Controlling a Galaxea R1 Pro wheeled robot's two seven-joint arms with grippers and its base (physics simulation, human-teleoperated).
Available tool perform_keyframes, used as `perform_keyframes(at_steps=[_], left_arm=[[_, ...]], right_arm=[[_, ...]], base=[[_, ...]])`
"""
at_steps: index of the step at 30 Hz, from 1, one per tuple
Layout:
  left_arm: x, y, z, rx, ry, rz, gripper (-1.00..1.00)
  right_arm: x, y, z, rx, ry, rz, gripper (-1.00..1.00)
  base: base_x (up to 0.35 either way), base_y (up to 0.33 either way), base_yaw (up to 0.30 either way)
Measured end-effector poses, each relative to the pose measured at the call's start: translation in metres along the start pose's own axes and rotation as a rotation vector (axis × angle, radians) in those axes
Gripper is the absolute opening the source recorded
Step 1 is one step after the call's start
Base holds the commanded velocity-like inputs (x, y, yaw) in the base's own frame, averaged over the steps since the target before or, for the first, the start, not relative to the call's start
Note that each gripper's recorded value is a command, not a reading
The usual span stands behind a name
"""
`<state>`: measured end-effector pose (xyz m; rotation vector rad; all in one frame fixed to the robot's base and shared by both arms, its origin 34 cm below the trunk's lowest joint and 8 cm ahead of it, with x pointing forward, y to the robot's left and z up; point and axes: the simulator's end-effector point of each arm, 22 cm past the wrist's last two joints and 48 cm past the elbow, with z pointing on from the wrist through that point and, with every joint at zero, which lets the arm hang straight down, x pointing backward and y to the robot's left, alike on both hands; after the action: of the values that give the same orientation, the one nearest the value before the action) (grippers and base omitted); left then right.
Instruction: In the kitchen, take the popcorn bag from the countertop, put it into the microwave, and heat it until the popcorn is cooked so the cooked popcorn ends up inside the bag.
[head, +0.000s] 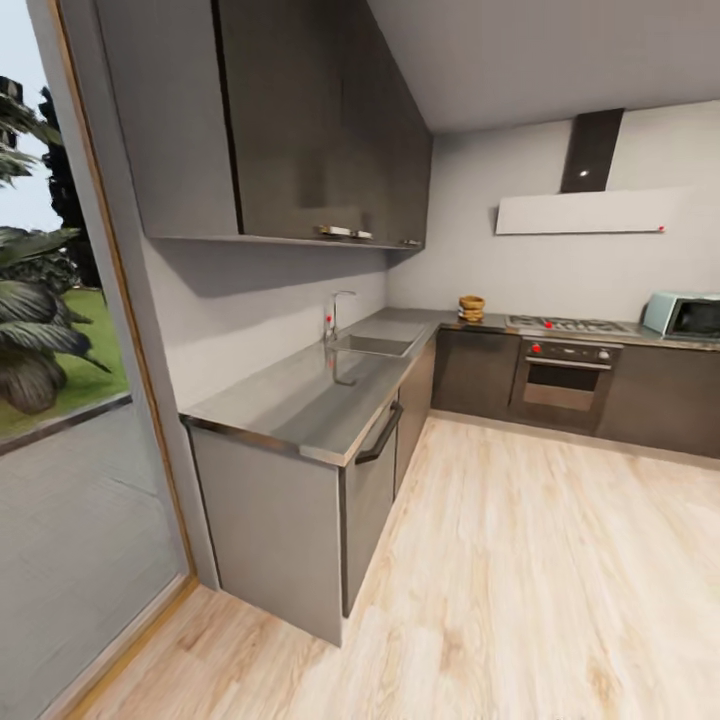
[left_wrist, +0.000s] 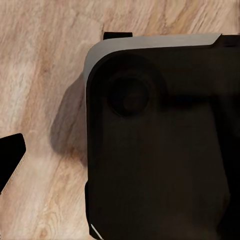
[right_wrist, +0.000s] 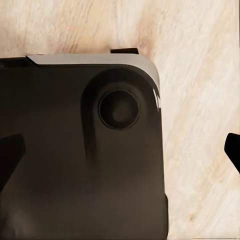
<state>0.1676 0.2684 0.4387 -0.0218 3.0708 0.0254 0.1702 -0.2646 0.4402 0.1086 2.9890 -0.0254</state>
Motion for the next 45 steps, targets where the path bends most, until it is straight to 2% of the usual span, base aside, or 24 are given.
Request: perform_keyframes(at_steps=[7,9,11,13,31,45], left_arm=[[-0.001,-0.032,-0.001,0.043,-0.001,-0.005,1.0],[-0.003,-0.061,-0.002,0.081,-0.006,-0.01,1.0],[-0.004,-0.081,-0.004,0.106,-0.009,-0.015,1.0],[-0.005,-0.087,-0.004,0.113,-0.01,-0.018,1.0],[-0.005,-0.089,-0.005,0.115,-0.01,-0.022,1.0],[-0.005,-0.089,-0.005,0.113,-0.011,-0.024,1.0]], right_arm=[[0.001,0.0,0.0,0.0,0.001,-0.001,1.0],[0.0,-0.001,0.0,0.001,0.001,-0.001,1.0],[0.0,-0.002,0.0,0.003,0.001,0.0,1.0],[0.0,-0.003,0.0,0.003,0.001,-0.001,1.0],[0.0,-0.001,0.0,0.001,0.002,-0.009,1.0],[0.0,-0.003,0.0,0.002,0.001,-0.003,1.0]], base=[[0.0,0.0,-0.298],[0.0,0.0,-0.298],[0.0,0.0,-0.298],[0.0,0.0,-0.298],[0.0,0.0,-0.291],[0.0,0.0,-0.093]])
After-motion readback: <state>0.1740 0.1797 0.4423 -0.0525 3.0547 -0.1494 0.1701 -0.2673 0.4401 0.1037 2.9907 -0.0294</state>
